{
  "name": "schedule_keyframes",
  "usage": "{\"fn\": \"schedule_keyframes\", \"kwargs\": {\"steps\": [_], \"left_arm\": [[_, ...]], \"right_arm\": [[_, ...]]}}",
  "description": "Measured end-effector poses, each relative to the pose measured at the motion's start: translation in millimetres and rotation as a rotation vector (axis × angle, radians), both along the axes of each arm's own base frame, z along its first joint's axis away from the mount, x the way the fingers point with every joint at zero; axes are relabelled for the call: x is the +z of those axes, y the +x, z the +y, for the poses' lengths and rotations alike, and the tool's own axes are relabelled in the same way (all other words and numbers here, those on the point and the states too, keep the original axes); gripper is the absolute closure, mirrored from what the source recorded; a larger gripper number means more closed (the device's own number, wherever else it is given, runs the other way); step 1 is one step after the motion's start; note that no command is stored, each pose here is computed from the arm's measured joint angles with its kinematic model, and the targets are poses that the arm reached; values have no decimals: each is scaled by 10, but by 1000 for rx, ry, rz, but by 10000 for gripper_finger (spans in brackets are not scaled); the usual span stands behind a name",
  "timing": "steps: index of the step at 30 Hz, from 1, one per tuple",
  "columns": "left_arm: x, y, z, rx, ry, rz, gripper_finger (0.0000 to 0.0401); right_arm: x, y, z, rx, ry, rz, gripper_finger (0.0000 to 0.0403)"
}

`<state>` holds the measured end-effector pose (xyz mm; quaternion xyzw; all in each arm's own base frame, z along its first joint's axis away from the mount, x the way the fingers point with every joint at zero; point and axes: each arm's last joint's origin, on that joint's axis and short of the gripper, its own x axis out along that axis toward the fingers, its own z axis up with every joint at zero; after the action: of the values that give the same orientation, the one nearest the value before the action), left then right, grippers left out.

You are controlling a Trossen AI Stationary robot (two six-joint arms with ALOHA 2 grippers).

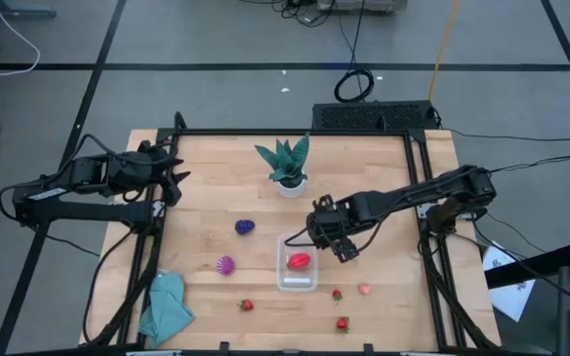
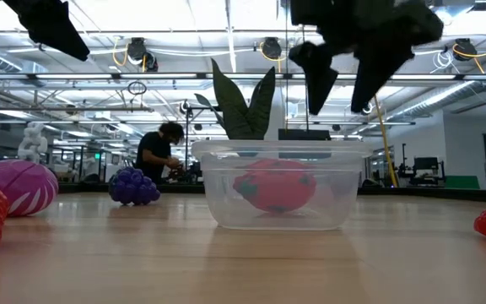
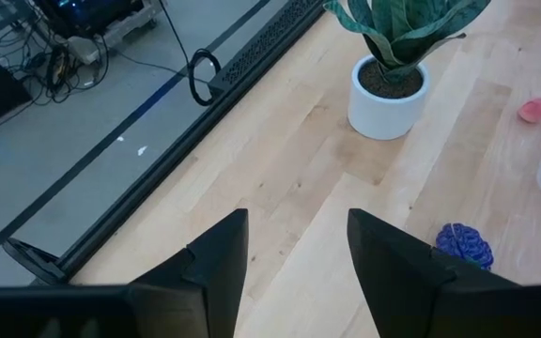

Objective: Pick and placing Produce into tupperware
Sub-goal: Put the top pink peach into the transparent bin

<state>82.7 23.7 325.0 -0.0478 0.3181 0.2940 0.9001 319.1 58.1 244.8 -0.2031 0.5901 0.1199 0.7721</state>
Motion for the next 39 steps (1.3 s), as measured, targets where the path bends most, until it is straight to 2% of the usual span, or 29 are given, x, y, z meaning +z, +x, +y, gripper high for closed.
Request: {"fn": "schedule_keyframes", "kwargs": {"steps": [4,10,22,39], "left_arm": [[0,0,0,-6,6,5,215],[0,0,0,-14,15,12,215],[0,0,0,-16,17,14,215],[-14,47,7,-14,14,34,215]], "right_arm": [[-185,-16,-19,63,-22,-2,85],[-346,-62,-166,48,-113,26,85],[-479,-43,-232,30,-96,-29,85],[-546,-12,-180,7,27,-93,85]]}}
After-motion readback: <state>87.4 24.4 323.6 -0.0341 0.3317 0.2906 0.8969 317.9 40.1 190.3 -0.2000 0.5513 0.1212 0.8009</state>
